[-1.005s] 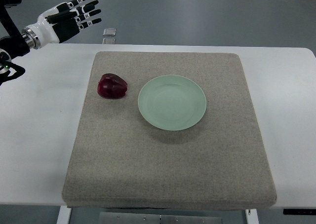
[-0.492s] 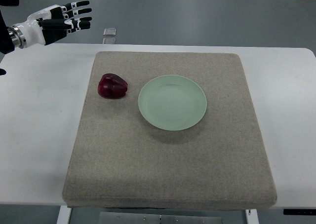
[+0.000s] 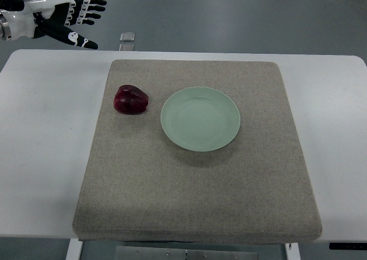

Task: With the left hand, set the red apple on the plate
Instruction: 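Lower the left hand toward the red apple and close fingers around it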

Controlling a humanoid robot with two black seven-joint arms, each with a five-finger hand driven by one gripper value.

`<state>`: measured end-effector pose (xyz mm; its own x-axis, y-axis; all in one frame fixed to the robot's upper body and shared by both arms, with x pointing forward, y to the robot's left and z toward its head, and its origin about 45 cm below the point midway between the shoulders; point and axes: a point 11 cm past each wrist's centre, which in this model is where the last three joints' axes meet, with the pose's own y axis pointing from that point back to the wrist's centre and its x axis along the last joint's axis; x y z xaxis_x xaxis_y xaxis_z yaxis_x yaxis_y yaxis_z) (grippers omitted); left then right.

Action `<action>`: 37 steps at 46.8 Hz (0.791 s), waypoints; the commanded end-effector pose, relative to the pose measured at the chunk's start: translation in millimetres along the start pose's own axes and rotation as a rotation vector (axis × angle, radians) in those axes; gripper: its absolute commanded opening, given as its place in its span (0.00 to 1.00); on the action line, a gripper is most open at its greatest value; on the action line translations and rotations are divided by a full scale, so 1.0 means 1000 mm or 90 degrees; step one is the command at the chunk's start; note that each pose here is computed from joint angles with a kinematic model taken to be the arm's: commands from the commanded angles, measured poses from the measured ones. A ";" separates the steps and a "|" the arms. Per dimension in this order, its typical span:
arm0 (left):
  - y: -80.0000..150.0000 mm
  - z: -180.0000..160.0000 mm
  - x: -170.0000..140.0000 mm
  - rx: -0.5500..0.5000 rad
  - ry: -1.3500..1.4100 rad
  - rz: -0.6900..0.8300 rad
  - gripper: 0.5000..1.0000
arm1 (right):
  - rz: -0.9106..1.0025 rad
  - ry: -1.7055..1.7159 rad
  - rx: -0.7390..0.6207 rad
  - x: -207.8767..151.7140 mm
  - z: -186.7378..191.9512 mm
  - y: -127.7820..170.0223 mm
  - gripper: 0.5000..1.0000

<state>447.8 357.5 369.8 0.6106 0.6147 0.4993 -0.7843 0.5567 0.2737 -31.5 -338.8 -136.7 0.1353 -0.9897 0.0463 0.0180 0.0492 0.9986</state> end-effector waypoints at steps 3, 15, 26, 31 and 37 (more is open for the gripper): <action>0.003 0.010 -0.014 0.020 -0.102 -0.040 0.99 | 0.000 0.000 0.000 0.000 0.000 0.000 0.93; -0.005 0.009 -0.031 0.061 -0.248 -0.081 0.99 | 0.000 0.000 0.000 0.000 0.000 0.000 0.93; -0.016 -0.007 -0.056 0.104 -0.345 -0.128 0.99 | 0.000 0.000 0.000 0.000 0.000 0.000 0.93; -0.023 -0.015 -0.065 0.107 -0.366 -0.122 0.99 | 0.000 0.000 0.000 0.000 0.000 0.000 0.93; -0.037 -0.022 -0.083 0.095 -0.356 -0.129 0.99 | 0.000 0.000 0.000 0.000 0.000 0.000 0.93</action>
<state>428.9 305.4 309.4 0.6228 0.0945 0.7767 -0.6992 0.5128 0.4982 -31.7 -338.8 -136.7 0.1353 -0.9897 0.0462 0.0186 0.0491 0.9986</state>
